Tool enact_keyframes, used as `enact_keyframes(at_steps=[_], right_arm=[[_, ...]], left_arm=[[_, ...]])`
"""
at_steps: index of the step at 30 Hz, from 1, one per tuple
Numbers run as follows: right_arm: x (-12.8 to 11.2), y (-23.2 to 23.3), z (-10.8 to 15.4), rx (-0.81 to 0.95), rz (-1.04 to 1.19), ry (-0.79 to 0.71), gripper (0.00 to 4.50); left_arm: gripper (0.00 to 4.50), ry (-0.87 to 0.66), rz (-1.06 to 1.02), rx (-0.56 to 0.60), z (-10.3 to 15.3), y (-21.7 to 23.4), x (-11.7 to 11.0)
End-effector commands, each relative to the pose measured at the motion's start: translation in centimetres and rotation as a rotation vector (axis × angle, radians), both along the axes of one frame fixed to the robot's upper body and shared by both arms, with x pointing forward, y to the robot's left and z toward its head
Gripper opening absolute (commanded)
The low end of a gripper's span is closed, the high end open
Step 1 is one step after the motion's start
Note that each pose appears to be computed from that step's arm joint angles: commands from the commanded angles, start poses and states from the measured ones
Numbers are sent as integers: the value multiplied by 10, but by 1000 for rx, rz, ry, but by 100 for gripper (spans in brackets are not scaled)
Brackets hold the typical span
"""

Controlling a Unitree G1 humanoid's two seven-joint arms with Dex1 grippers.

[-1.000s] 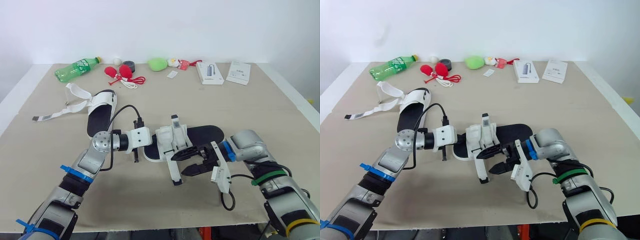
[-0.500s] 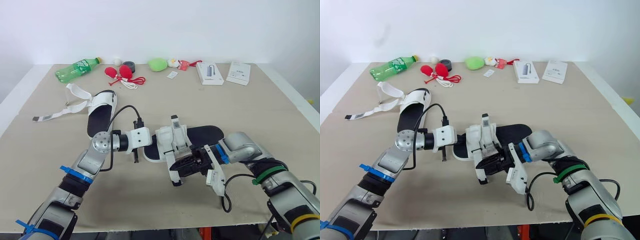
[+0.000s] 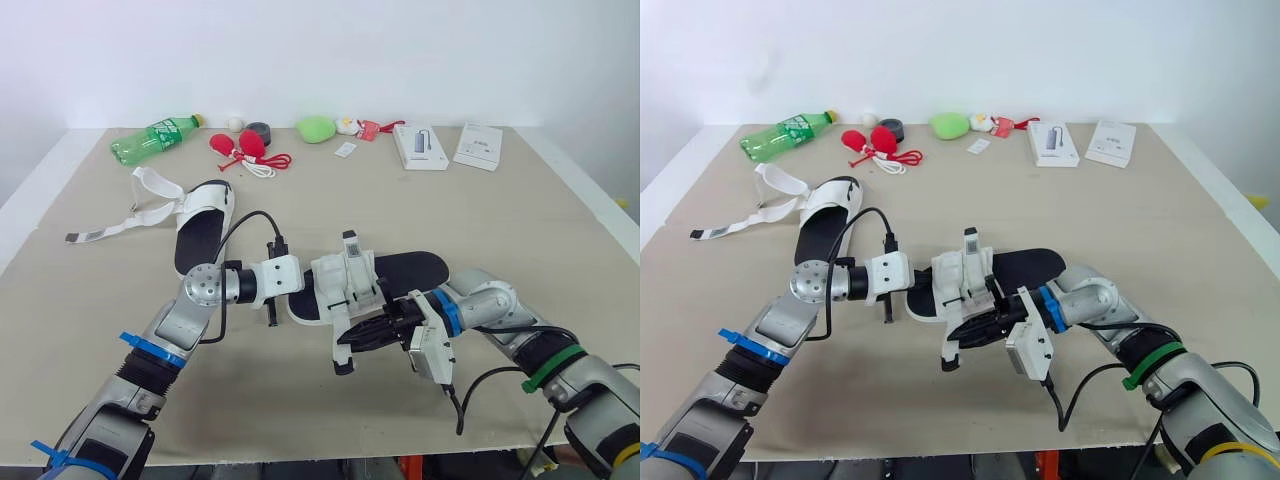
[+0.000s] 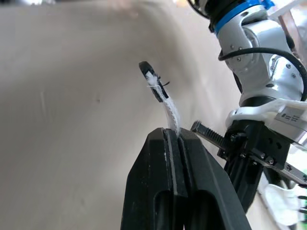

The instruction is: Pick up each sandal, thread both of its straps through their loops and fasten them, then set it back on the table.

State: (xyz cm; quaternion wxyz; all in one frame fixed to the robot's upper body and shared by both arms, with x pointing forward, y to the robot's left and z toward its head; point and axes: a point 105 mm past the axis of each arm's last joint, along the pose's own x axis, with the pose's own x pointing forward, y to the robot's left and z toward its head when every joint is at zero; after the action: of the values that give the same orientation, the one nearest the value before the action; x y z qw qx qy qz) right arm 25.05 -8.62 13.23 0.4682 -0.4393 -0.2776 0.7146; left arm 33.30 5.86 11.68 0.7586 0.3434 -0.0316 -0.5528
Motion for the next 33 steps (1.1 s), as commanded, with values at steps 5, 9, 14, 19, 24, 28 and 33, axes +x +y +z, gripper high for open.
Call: enact_keyframes(at_steps=[5,9,14,19,24,28,33], right_arm=[[9,12,44,186,-118,277,17],[18,18,55,201,-171,366,17],[51,19,66,245,-349,507,17],[77,18,65,235,-469,520,17],[94,18,60,214,-537,511,17],[104,16,50,172,-588,455,17],[118,8,47,151,-655,387,17]], left_arm=[[0,25,-16,33,-11,-2,-4],[0,25,-19,32,-11,-3,-4],[0,21,-16,27,-9,-4,-3],[0,24,-13,27,-10,-3,-4],[0,24,-13,24,-9,-3,-4],[0,22,-10,21,-8,-2,-4],[0,24,-9,19,-8,-2,-5]])
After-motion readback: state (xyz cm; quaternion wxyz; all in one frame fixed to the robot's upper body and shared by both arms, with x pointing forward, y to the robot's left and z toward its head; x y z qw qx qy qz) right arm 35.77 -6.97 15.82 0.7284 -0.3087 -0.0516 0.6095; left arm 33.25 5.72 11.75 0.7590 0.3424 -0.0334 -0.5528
